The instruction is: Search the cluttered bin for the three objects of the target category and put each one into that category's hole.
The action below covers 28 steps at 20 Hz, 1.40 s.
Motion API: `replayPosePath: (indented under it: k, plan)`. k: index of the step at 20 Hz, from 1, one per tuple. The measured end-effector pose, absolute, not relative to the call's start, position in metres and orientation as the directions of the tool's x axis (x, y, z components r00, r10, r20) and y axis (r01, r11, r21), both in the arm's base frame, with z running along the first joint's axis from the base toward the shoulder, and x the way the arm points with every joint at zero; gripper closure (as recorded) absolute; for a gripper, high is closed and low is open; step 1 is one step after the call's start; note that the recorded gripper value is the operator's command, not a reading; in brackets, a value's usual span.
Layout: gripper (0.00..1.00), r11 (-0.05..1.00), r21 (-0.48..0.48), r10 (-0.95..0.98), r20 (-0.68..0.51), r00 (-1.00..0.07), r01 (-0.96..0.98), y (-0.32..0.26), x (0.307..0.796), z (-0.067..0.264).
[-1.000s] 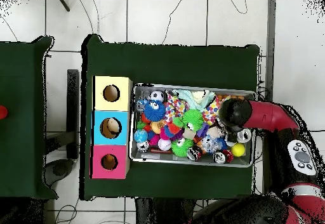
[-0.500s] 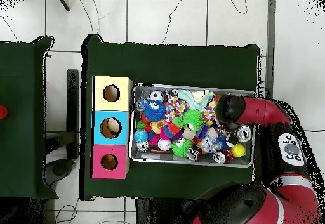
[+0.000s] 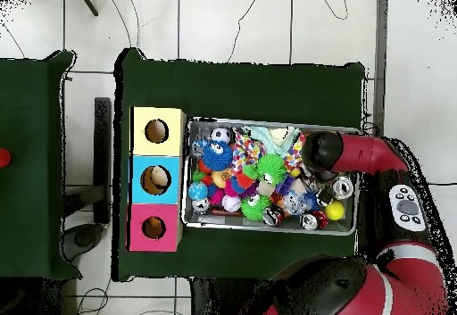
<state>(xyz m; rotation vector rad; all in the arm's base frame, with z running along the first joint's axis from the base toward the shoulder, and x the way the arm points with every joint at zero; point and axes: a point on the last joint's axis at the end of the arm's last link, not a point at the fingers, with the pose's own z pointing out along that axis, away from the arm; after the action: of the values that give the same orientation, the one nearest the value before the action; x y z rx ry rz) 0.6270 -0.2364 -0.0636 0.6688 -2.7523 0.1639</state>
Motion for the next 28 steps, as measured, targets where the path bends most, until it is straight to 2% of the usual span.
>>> replayPosePath:
  k: [11,28]
  plan:
    - [0.00,0.880,-0.104,-0.420,0.285,-0.861,-0.464,-0.252,0.642,-0.031]
    - [0.00,0.865,-0.133,-0.424,0.322,-0.847,-0.484,-0.252,0.637,-0.025]
